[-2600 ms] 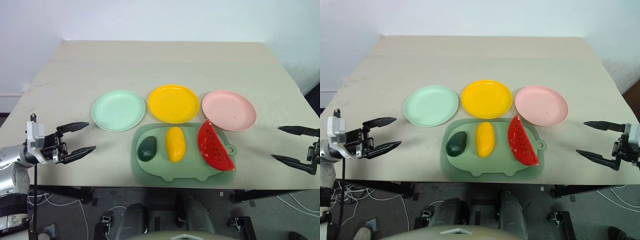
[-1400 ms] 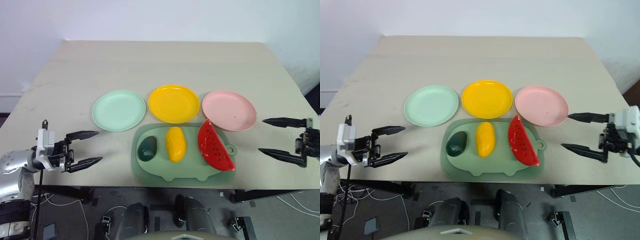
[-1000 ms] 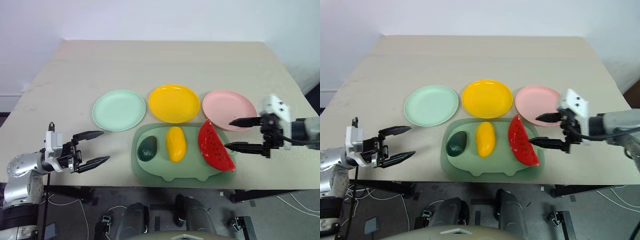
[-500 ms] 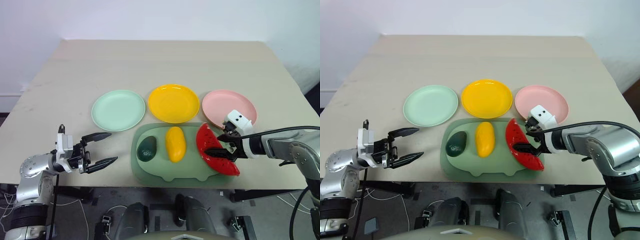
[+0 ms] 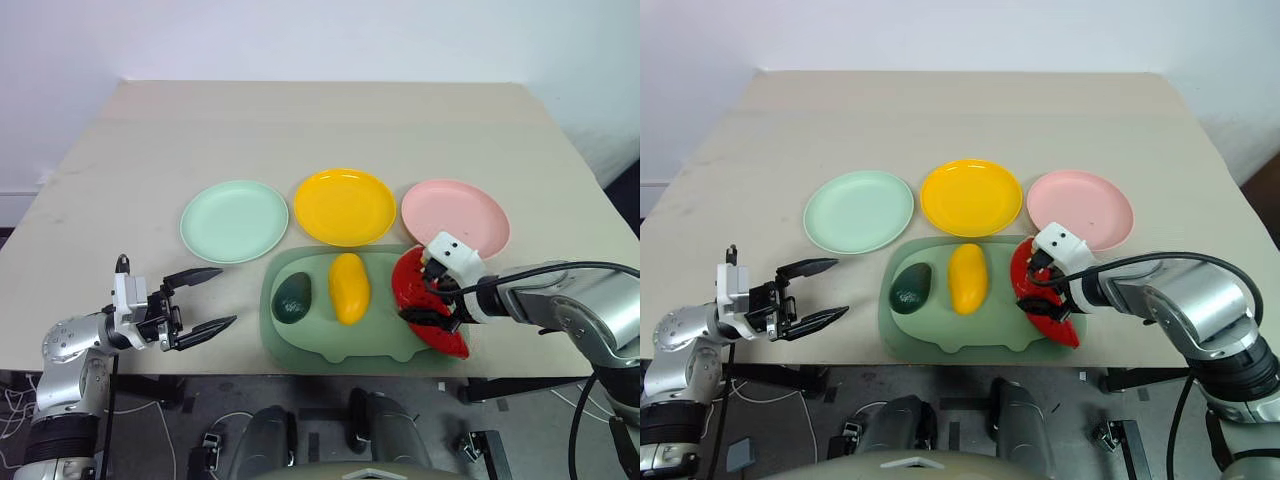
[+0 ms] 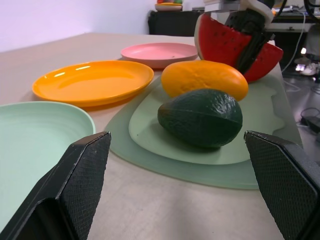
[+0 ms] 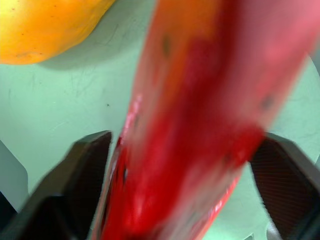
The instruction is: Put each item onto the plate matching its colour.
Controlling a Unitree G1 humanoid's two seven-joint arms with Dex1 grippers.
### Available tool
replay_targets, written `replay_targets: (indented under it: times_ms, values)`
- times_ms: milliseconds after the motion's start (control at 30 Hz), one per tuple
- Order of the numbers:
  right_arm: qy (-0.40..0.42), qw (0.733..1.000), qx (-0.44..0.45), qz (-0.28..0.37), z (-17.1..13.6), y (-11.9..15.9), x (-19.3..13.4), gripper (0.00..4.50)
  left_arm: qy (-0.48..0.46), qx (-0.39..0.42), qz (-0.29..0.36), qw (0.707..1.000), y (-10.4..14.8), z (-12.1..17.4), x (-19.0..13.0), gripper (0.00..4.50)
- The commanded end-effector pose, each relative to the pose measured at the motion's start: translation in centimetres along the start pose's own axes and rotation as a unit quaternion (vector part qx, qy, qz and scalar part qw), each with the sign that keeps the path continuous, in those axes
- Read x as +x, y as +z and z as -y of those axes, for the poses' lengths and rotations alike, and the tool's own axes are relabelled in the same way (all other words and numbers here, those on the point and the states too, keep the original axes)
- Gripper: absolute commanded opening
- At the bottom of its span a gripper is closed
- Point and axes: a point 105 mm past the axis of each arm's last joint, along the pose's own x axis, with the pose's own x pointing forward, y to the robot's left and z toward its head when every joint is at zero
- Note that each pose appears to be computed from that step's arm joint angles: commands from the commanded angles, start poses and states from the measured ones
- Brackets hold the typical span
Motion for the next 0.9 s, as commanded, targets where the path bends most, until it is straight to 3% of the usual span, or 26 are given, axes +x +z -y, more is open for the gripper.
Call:
replay_targets:
  times_ms: [33, 100, 233, 433, 667, 900]
  values:
    - [-0.010, 1.000, -0.014, -0.003, 0.3, 0.2, -0.2, 3.16, 0.001, 0.014, 0.002, 1.000, 0.1, -0.1, -0.1, 4.50]
    - [-0.008, 1.000, -0.015, 0.002, 0.5, 0.5, -0.4, 3.12, 0.002, 0.014, 0.003, 1.000, 0.1, -0.1, 0.0, 4.50]
    - [0.000, 0.997, 0.013, 0.080, 2.4, 4.2, -3.0, 3.12, 0.002, 0.015, 0.004, 1.000, 0.0, -0.1, 0.2, 4.50]
    - [-0.076, 0.985, 0.066, 0.141, 8.3, 7.4, -5.2, 3.12, 0.001, 0.015, 0.006, 1.000, 0.0, -0.4, 0.4, 4.50]
    - [-0.193, 0.973, 0.101, 0.080, 15.0, 5.4, -3.4, 3.12, -0.003, 0.019, 0.007, 1.000, 0.0, -0.9, 0.6, 4.50]
    - [-0.209, 0.969, 0.111, 0.068, 17.1, 4.4, -2.6, 3.12, -0.002, 0.021, 0.007, 1.000, 0.1, -1.0, 0.4, 4.50]
